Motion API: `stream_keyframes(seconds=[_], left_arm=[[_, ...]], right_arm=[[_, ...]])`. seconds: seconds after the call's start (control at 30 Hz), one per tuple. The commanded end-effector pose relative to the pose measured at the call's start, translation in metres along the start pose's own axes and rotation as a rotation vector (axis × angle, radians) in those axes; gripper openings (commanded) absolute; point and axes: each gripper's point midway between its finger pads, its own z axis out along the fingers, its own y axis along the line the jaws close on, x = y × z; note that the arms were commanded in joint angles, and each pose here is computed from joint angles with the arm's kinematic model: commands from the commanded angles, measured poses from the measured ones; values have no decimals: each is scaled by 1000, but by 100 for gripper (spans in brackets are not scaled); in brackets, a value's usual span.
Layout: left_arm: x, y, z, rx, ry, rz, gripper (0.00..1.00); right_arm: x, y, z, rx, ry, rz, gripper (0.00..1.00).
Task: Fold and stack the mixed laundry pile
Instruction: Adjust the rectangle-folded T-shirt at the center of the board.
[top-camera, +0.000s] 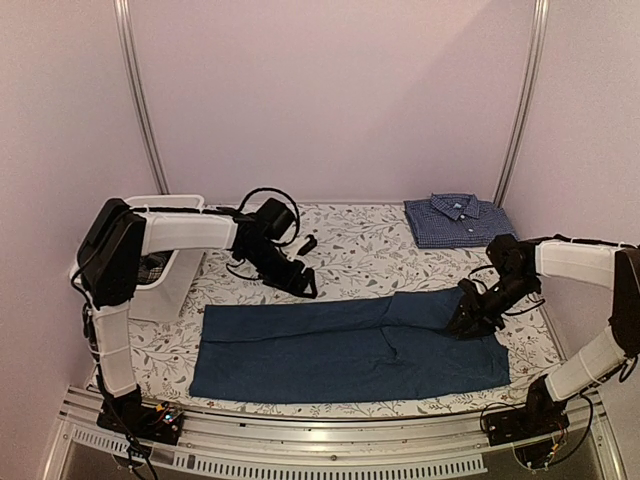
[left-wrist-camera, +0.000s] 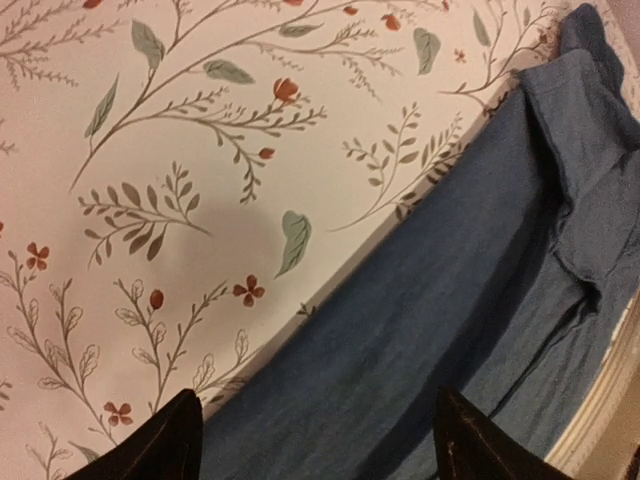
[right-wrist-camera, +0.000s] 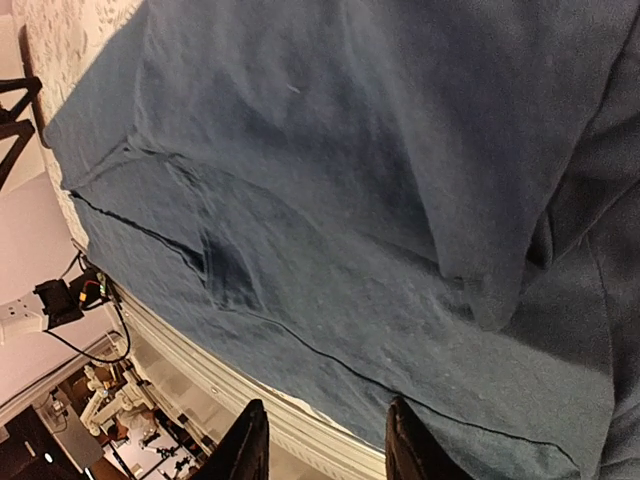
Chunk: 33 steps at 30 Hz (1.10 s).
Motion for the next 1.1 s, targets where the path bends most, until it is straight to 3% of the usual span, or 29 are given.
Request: stream_keyframes(seconds=[0.0,0.17,0.37,0.7,1.07], left_arm=[[-76,-59,-25,223,-194,30,77],[-128,-118,1,439,-210,0,70],[-127,-158,52,588,-135,-69,65],[-103,-166,108,621,-43,-166,61],[-109,-176,122,657,-54,-177,61]], right_arm=[[-45,21,-36,-30,-173,-48,41],[-83,11,-52,-29,-263,5,41],[-91,-15,-31,-9,-244,66,40],[-105,-40,-17,38,-245,112,37],[-113,-57,-9,86,-232,119,39]])
